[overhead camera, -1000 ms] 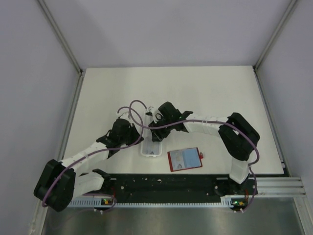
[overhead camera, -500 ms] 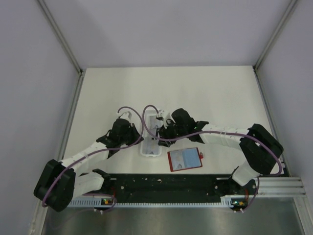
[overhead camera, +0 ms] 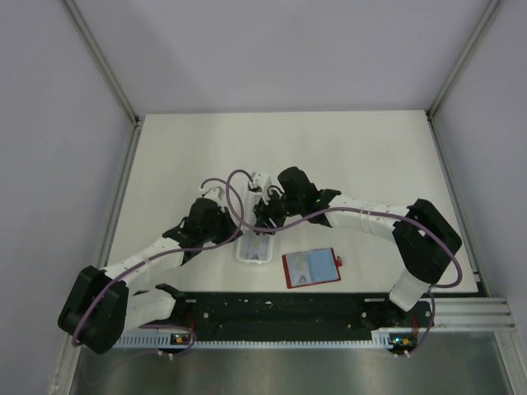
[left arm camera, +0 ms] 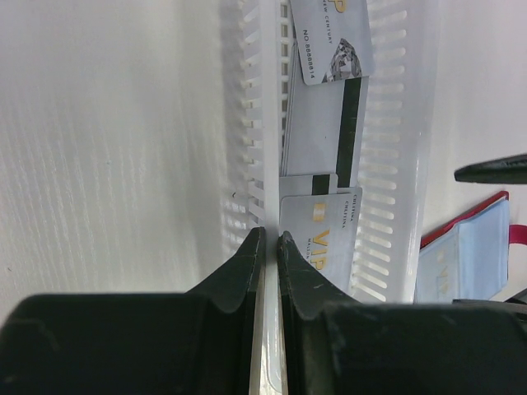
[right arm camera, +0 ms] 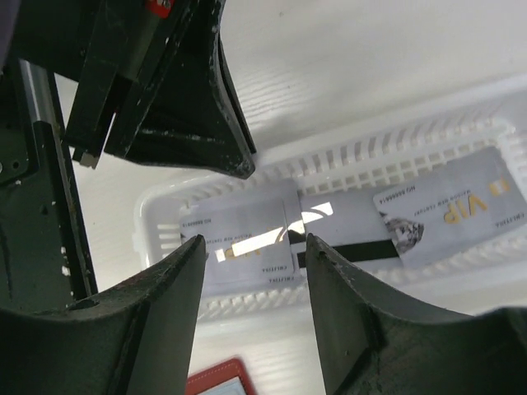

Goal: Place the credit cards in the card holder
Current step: Pick up the credit card from the storage box.

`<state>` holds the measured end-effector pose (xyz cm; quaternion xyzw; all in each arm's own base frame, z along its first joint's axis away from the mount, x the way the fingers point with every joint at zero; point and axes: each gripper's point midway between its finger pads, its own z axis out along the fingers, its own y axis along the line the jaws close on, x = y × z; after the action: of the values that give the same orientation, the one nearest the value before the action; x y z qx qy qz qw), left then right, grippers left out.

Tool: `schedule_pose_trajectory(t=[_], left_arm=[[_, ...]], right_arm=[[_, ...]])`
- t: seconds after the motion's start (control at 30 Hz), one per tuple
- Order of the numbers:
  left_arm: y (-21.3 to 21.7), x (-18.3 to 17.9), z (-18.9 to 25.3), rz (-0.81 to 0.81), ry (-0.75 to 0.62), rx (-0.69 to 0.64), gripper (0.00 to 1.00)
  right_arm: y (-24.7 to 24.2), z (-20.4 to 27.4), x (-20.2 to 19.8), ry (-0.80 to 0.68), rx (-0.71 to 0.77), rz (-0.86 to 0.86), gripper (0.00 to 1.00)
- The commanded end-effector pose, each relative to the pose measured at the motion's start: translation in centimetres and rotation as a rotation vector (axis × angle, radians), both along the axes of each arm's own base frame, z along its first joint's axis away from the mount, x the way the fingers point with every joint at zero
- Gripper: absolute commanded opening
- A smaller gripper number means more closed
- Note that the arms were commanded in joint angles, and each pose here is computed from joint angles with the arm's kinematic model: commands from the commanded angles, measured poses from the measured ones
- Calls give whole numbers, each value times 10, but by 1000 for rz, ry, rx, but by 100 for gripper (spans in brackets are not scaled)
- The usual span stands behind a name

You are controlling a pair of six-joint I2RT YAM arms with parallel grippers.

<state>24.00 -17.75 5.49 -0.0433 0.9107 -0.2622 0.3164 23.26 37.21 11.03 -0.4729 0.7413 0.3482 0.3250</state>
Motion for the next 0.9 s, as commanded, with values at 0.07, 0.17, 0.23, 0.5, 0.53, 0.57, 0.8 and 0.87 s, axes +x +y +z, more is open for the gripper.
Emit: schedule_pose_trajectory(t=[0.07,0.17,0.23,0.5,0.53,0.57,0.8,0.87], left_arm=[[-6,7,9,-41,-38,-6,0],[-9,7,10,-56,-40,-14,0],[-10,6,9,-65,-39,-17,0],[-13,5,14,-93,-54,-30,0],[-14,5,15,-97,-53,-32,0],[-14,4,15,-98,-51,-32,0],[-14,6,17,-89,-59,-35,0],[-13,6,17,-79,-60,-38,0]], right_arm=[[24,-1,15,-23,30,141,54],[29,-11,14,4,18,190,55],[31,-17,12,25,12,216,55],[41,-34,12,71,-4,275,56],[42,-34,12,72,-2,279,56],[42,-37,13,72,-9,277,56],[38,-54,14,94,-53,264,56],[37,-56,14,102,-57,259,56]])
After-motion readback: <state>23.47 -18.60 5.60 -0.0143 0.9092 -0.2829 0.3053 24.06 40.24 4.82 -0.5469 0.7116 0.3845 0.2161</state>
